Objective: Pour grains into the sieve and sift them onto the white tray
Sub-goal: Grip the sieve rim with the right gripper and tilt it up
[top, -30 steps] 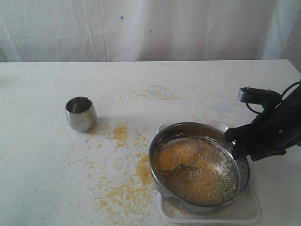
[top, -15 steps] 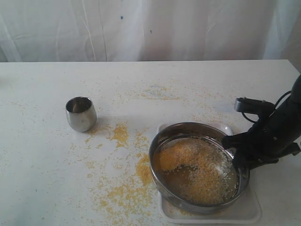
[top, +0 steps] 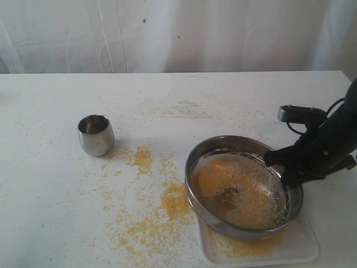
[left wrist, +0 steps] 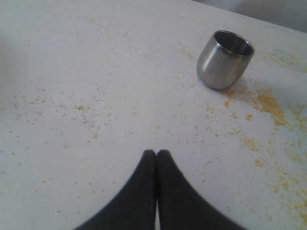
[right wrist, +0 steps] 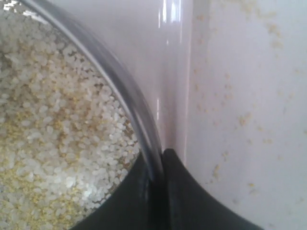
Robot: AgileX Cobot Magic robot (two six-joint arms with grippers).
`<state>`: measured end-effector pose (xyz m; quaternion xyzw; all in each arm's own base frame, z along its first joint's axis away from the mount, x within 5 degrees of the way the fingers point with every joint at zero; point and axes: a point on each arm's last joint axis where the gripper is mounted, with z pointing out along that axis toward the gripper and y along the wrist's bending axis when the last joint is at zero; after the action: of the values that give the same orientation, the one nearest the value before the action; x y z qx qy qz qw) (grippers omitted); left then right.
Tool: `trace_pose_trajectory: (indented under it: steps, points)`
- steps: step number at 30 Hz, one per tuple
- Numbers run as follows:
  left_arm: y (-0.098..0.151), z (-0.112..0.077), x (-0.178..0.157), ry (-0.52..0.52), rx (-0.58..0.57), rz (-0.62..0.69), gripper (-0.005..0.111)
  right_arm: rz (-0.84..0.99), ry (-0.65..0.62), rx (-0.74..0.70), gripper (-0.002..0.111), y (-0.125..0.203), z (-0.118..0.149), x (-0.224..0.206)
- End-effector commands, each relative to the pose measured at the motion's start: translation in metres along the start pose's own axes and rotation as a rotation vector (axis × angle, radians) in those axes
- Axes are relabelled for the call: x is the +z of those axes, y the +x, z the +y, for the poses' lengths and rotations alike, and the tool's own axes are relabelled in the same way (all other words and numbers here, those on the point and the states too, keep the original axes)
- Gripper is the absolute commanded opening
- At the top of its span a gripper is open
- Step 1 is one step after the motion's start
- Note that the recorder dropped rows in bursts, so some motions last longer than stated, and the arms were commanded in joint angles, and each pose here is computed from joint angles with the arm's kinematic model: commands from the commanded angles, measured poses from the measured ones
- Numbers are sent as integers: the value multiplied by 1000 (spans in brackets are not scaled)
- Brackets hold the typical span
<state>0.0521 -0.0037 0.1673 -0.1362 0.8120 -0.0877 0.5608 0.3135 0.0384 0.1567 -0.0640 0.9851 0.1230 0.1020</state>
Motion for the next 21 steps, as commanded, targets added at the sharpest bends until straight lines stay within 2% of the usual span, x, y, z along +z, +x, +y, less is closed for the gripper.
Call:
trace_pose_trajectory:
  steps: [1, 4, 8, 12, 16, 19, 21]
  points:
    - [1, 0, 0, 0, -8, 3, 0, 54, -40, -17, 0, -10, 6, -17]
    - [1, 0, 0, 0, -8, 3, 0, 115, -43, -61, 0, -8, 7, -21]
    - [1, 0, 0, 0, -8, 3, 0, 43, 63, -59, 0, -16, -3, -18]
    - [1, 0, 0, 0, -8, 3, 0, 168, 61, -39, 0, -5, -3, -19]
    - [1, 0, 0, 0, -8, 3, 0, -7, 91, 0, 0, -21, -6, -19]
    - [1, 0, 0, 0, -8, 3, 0, 68, 47, 66, 0, -17, 0, -22]
    - [1, 0, 0, 0, -8, 3, 0, 33, 42, 75, 0, -20, 0, -21]
